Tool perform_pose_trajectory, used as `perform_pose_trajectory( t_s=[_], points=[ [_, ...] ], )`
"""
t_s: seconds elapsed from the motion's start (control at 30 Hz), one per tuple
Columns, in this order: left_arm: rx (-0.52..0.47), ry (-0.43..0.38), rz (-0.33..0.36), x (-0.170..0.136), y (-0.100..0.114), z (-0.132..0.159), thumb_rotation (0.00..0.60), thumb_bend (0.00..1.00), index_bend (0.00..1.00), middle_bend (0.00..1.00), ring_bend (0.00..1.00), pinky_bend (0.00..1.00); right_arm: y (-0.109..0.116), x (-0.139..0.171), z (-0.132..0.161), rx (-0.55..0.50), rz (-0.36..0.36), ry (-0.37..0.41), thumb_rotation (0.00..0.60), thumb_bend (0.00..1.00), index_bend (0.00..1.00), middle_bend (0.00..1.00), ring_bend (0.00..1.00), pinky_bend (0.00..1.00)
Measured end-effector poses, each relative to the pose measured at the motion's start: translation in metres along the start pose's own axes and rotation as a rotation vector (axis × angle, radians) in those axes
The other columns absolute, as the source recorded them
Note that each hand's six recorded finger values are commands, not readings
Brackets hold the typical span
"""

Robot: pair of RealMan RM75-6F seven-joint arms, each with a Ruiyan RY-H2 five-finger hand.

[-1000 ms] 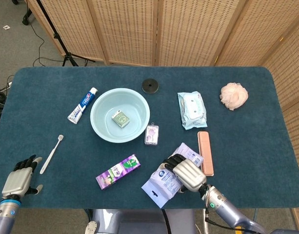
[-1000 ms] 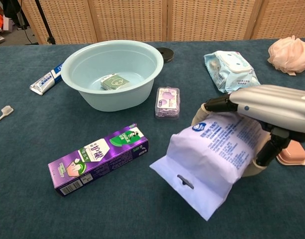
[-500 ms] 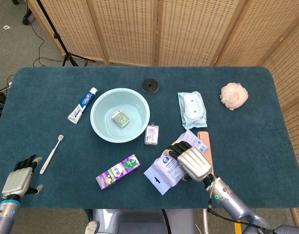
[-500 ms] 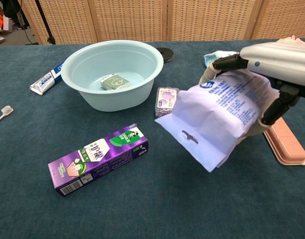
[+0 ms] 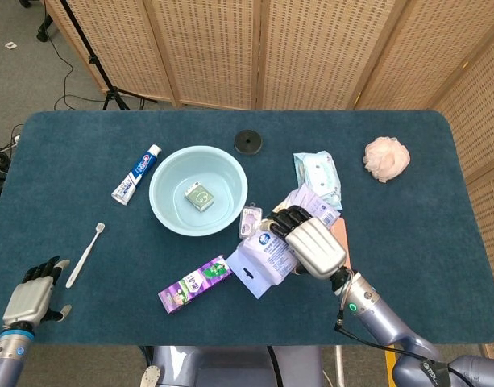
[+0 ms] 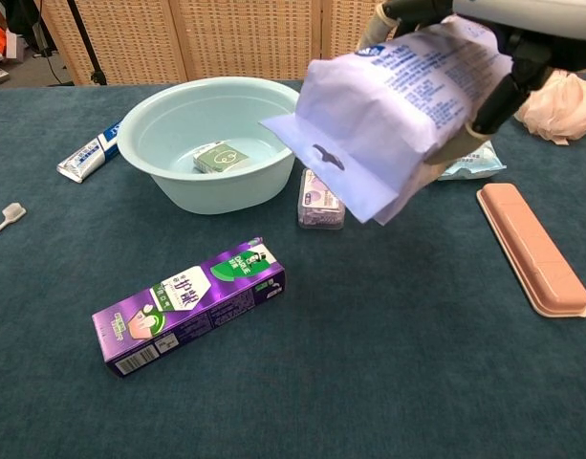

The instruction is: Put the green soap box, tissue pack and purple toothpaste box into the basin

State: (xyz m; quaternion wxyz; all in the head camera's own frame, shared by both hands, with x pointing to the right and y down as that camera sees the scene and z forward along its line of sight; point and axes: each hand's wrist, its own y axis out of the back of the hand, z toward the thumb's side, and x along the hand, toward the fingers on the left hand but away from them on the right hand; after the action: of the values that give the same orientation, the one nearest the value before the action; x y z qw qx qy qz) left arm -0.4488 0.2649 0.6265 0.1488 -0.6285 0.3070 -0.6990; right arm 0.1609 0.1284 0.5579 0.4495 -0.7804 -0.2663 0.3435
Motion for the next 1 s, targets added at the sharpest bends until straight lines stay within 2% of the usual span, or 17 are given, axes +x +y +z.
perform_pose_trajectory(
  t_s=[0.17,0.33,0.57,1.0],
  points=[
    [-0.006,-0.003,-0.012,0.000,-0.002,0.000,0.600,0.29,0.08,0.00,0.00,0.00,0.011,-0.021,0.012,0.006,-0.025,0.030,0.600,0.16,0.57,0.24,0.24,0.32],
    [-0.008,-0.013,-0.039,0.000,-0.008,0.002,0.600,0.29,0.08,0.00,0.00,0.00,0.012,-0.039,0.023,0.004,-0.026,0.052,0.600,0.16,0.57,0.24,0.24,0.32],
    [-0.005,-0.032,-0.069,-0.001,-0.016,0.006,0.600,0.29,0.08,0.00,0.00,0.00,0.007,-0.066,0.040,0.007,-0.018,0.092,0.600,0.16,0.57,0.24,0.24,0.32],
    [-0.013,-0.008,-0.046,0.003,-0.009,-0.002,0.600,0.29,0.08,0.00,0.00,0.00,-0.013,-0.115,0.060,-0.007,-0.010,0.112,0.600,0.16,0.57,0.24,0.24,0.32]
  ],
)
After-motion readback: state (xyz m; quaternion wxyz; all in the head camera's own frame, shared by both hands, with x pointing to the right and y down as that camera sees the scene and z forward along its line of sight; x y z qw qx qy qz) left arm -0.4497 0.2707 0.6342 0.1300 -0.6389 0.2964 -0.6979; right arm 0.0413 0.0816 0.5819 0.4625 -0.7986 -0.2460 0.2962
